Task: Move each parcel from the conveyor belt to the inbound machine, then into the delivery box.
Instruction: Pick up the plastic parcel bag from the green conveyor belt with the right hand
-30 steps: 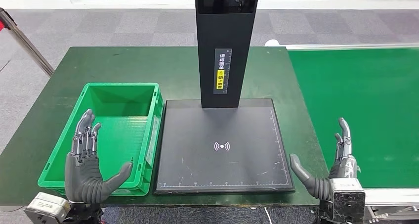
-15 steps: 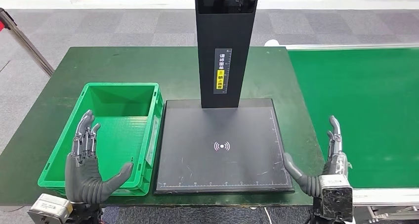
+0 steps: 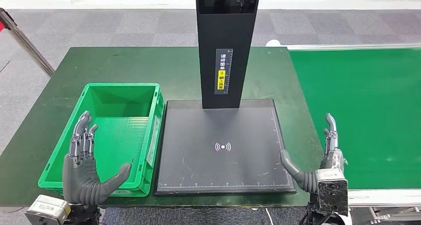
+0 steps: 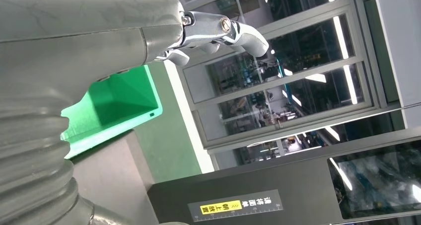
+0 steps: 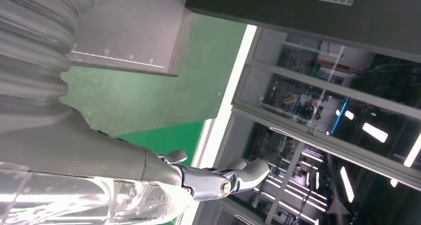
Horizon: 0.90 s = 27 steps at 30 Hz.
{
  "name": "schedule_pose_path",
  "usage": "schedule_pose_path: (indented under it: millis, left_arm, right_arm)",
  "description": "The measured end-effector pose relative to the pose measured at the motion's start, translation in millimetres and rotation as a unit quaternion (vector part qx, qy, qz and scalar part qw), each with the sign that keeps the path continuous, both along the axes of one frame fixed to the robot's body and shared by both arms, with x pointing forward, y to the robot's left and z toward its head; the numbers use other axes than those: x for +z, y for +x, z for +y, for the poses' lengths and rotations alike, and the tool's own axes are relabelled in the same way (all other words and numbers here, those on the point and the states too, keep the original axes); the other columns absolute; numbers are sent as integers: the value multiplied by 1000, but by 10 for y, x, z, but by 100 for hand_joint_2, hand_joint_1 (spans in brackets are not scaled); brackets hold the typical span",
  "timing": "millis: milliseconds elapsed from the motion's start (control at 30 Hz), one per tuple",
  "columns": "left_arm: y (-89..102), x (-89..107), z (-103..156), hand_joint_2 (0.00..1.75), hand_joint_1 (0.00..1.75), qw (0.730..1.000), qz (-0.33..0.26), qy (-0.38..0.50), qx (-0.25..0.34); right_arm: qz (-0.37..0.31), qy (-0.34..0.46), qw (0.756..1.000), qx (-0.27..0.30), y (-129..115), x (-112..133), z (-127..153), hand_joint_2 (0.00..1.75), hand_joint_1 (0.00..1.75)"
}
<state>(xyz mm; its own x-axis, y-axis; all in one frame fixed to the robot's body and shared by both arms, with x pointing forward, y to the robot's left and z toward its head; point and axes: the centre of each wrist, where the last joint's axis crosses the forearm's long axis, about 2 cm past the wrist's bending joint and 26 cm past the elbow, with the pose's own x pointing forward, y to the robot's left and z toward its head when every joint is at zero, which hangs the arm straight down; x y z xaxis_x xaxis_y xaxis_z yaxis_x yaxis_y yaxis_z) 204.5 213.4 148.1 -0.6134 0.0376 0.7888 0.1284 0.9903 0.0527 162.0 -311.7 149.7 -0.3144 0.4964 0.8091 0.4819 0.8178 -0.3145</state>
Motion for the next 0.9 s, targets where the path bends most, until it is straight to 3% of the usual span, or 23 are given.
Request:
schedule_pose_path:
  millis: [633,900]
  left_arm:
    - [-13,-30,14,175,0,1000,-3,-8,3]
    - [36,4,25,175,0,1000,-8,-12,3]
  right_arm:
    - [-13,-3,1000,-9,24,-11,-11,175,0]
    - [-25,-1,1000,-14,150,42,-53,175,0]
